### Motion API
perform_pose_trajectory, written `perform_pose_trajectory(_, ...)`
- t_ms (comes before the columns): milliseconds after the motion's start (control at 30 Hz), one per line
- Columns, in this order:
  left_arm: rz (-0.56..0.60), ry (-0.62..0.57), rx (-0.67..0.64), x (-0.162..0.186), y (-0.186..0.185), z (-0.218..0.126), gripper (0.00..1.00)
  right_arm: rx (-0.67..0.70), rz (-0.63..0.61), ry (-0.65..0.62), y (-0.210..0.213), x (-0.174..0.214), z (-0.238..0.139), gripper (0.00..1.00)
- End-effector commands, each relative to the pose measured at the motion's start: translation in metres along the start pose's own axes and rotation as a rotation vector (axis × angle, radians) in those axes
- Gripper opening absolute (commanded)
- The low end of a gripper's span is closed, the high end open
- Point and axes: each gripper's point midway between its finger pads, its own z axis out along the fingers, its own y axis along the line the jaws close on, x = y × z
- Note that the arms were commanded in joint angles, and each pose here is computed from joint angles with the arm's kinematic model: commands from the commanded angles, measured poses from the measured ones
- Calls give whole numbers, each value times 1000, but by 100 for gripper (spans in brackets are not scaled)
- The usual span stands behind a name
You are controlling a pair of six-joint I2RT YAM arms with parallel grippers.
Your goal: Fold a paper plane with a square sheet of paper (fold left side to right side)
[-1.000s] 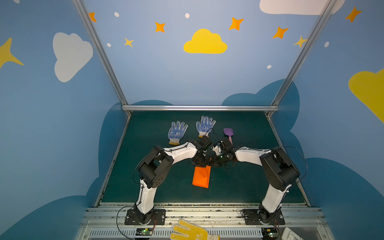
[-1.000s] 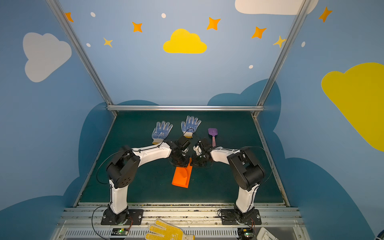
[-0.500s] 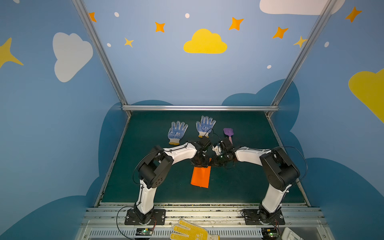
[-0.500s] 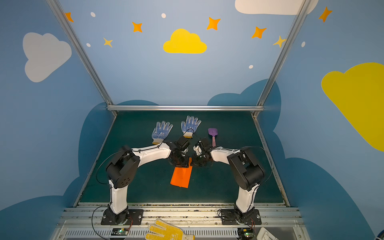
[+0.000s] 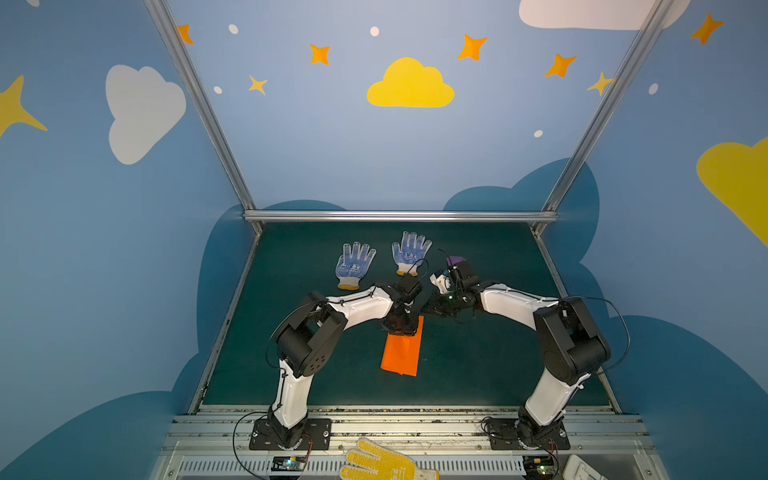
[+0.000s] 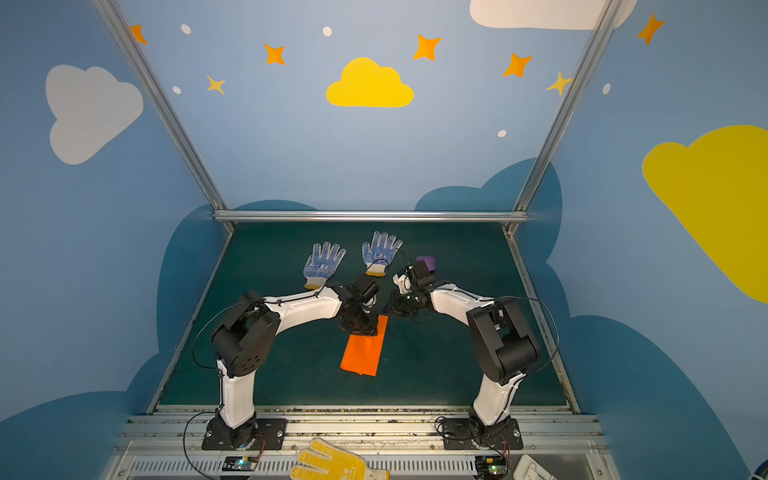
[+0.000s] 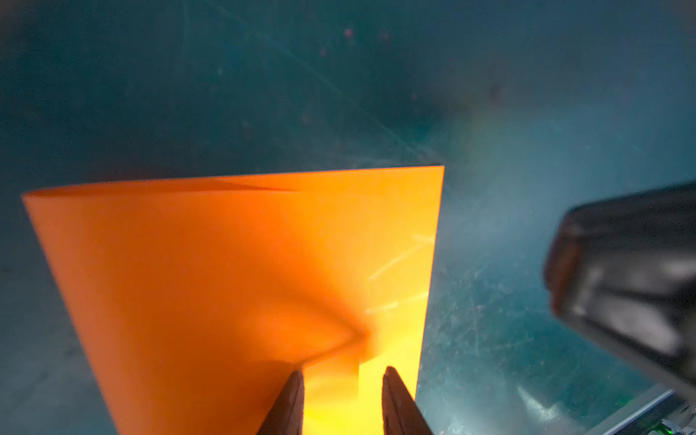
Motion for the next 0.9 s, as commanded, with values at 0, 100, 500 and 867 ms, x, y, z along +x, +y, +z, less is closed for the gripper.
perform_pose_trajectory(0,3,14,6,6,1,2,35,-24,18,43,6,2,12,0)
perform_pose_trajectory(100,2,12,11,6,0,1,35,-30,22,54,8,1,22,0)
perform_pose_trajectory(500,9,-4,26,3,-4,-6,36,15,70,119,-20,20,51,0)
perform_pose_trajectory(867,44,-38,129,-2,-25,-42,45,54,116,125,-47,35,51,0)
